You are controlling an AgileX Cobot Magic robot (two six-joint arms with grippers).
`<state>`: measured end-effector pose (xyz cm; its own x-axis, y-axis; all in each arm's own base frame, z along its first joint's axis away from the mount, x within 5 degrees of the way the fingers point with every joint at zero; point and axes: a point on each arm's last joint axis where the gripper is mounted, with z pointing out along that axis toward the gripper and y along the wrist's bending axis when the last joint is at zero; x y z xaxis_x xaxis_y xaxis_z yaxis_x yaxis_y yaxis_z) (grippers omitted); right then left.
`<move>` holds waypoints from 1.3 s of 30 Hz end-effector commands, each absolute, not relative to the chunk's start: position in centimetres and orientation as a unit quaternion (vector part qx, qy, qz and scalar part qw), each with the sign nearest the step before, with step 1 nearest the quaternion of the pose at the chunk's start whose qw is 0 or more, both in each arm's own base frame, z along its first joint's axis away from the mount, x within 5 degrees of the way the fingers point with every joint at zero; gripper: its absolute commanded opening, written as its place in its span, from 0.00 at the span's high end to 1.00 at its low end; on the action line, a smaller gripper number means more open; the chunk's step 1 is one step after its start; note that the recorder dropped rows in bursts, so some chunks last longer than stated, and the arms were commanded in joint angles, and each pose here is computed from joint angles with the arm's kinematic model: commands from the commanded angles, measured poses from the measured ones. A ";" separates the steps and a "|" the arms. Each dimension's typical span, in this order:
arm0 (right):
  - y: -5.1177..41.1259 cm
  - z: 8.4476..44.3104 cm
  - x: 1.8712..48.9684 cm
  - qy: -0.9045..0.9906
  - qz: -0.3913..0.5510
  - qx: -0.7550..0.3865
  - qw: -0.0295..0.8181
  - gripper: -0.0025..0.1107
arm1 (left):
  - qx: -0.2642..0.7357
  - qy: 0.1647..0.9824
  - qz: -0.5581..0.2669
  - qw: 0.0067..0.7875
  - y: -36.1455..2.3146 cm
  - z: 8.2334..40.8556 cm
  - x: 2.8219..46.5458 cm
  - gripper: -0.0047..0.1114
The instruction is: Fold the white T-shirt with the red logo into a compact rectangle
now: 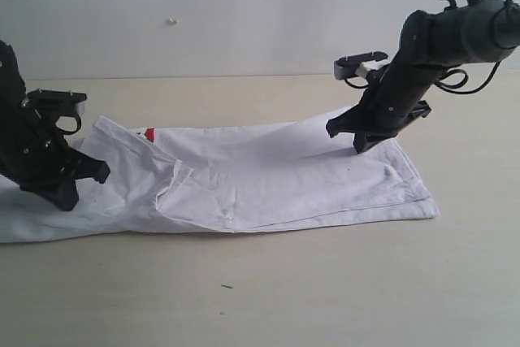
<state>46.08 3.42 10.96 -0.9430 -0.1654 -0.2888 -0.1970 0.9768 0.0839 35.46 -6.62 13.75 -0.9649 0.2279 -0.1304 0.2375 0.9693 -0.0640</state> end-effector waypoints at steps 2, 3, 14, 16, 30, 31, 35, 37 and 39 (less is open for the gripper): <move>3.1 9.3 44.5 0.986 0.049 -0.094 0.125 0.98 | 0.099 0.991 -0.037 0.086 -6.3 12.4 36.0 0.96; 3.0 9.0 44.2 0.986 0.048 -0.092 0.128 0.98 | 0.096 0.990 -0.037 0.092 -6.2 12.2 36.2 0.96; 2.8 9.2 40.2 0.991 0.050 -0.073 0.101 0.98 | 0.040 0.990 -0.033 0.128 -3.1 12.2 37.5 0.96; 2.8 11.0 40.2 0.989 0.050 -0.075 0.122 0.98 | 0.053 0.989 -0.034 0.135 -3.2 12.5 37.6 0.96; 3.1 16.6 40.3 0.975 0.065 -0.067 0.202 0.88 | -0.076 0.971 -0.042 0.224 6.2 17.1 39.1 0.51; 3.1 16.6 40.3 0.975 0.065 -0.068 0.202 0.88 | -0.084 0.972 -0.049 0.215 6.8 16.6 39.5 0.51; 3.1 16.6 40.3 0.975 0.065 -0.069 0.202 0.88 | -0.099 0.972 -0.106 0.185 8.9 15.0 40.9 0.50; 3.1 16.6 40.3 0.974 0.063 -0.077 0.202 0.88 | -0.090 0.971 -0.142 0.167 9.4 13.9 41.1 0.48; 3.1 16.6 40.3 0.974 0.063 -0.078 0.203 0.88 | -0.084 0.970 -0.172 0.153 9.6 12.8 41.1 0.46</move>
